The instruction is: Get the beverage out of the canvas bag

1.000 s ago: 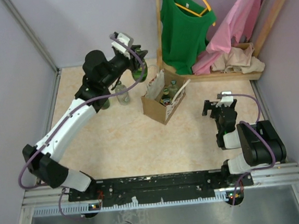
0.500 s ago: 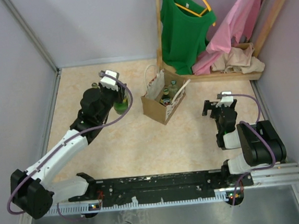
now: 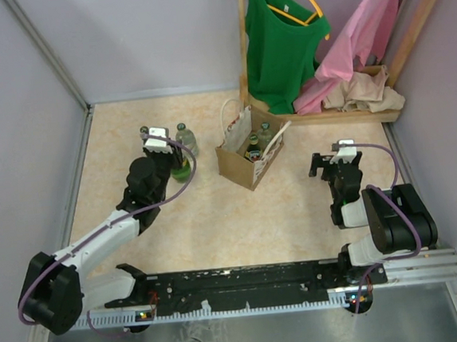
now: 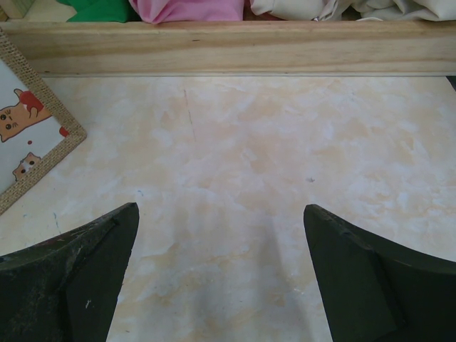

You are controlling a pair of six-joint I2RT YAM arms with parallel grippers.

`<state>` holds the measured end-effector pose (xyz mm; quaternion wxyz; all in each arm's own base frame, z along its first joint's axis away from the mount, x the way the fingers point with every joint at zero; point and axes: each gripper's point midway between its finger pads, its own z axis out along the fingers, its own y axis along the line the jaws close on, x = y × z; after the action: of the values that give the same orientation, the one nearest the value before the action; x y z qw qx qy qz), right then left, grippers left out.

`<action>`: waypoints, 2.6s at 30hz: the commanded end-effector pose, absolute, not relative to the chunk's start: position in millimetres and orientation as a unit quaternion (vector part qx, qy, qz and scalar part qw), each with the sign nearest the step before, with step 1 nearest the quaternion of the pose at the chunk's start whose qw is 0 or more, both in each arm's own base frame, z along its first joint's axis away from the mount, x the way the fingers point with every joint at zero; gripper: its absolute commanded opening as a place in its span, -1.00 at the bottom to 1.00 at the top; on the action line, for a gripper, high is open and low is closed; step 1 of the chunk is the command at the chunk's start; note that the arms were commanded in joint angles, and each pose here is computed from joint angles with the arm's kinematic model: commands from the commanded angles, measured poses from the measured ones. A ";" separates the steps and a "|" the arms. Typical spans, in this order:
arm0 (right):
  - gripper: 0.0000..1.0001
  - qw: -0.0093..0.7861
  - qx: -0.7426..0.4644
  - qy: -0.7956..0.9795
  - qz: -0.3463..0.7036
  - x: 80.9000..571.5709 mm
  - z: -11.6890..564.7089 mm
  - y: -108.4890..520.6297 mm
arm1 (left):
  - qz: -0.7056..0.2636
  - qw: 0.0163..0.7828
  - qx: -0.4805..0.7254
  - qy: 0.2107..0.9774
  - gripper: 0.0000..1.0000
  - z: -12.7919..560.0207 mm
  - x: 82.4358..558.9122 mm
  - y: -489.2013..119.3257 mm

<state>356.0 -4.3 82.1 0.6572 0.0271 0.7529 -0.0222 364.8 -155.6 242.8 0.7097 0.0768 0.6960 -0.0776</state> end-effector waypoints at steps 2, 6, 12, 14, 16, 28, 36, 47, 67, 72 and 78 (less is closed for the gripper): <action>0.98 0.687 0.024 0.726 -0.028 367.0 105.8 -5.4 | -0.142 0.782 0.003 0.607 -1.00 303.3 370.4 -149.6; 0.98 0.687 0.024 0.726 -0.028 367.0 105.9 -5.4 | -0.164 0.765 0.001 0.623 -1.00 287.6 375.8 -153.4; 0.98 0.687 0.023 0.726 -0.027 367.0 105.8 -5.2 | -0.180 0.748 0.013 0.639 -1.00 271.4 377.0 -162.0; 0.98 0.687 0.023 0.726 -0.027 367.1 106.0 -5.2 | -0.182 0.744 0.019 0.643 -1.00 267.7 376.8 -164.4; 0.98 0.687 0.024 0.726 -0.028 367.1 106.0 -5.6 | -0.186 0.739 0.027 0.647 -1.00 263.8 376.6 -167.6; 0.98 0.687 0.024 0.726 -0.028 367.1 106.0 -5.5 | -0.165 0.721 0.057 0.670 -1.00 233.5 381.7 -172.0; 0.98 0.687 0.024 0.726 -0.028 367.1 106.1 -5.3 | -0.171 0.712 0.068 0.677 -0.17 220.3 378.9 -176.1; 0.98 0.687 0.024 0.726 -0.028 367.1 106.0 -5.6 | -0.162 0.723 0.068 0.669 0.45 238.2 379.8 -172.8; 0.98 0.686 0.024 0.727 -0.026 367.1 105.6 -5.2 | -0.203 0.742 0.226 0.597 0.82 299.4 342.1 -251.7; 0.98 0.687 0.025 0.726 -0.026 367.1 106.0 -5.3 | -0.245 0.725 0.278 0.580 0.83 300.4 344.2 -298.1; 0.98 0.687 0.024 0.725 -0.027 367.1 106.4 -5.6 | -0.280 0.693 0.327 0.579 0.83 283.7 355.8 -342.5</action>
<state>356.0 -4.3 82.1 0.6572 0.0270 0.7529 -0.0220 357.9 -314.2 277.1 0.7033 0.2867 0.6019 -0.2466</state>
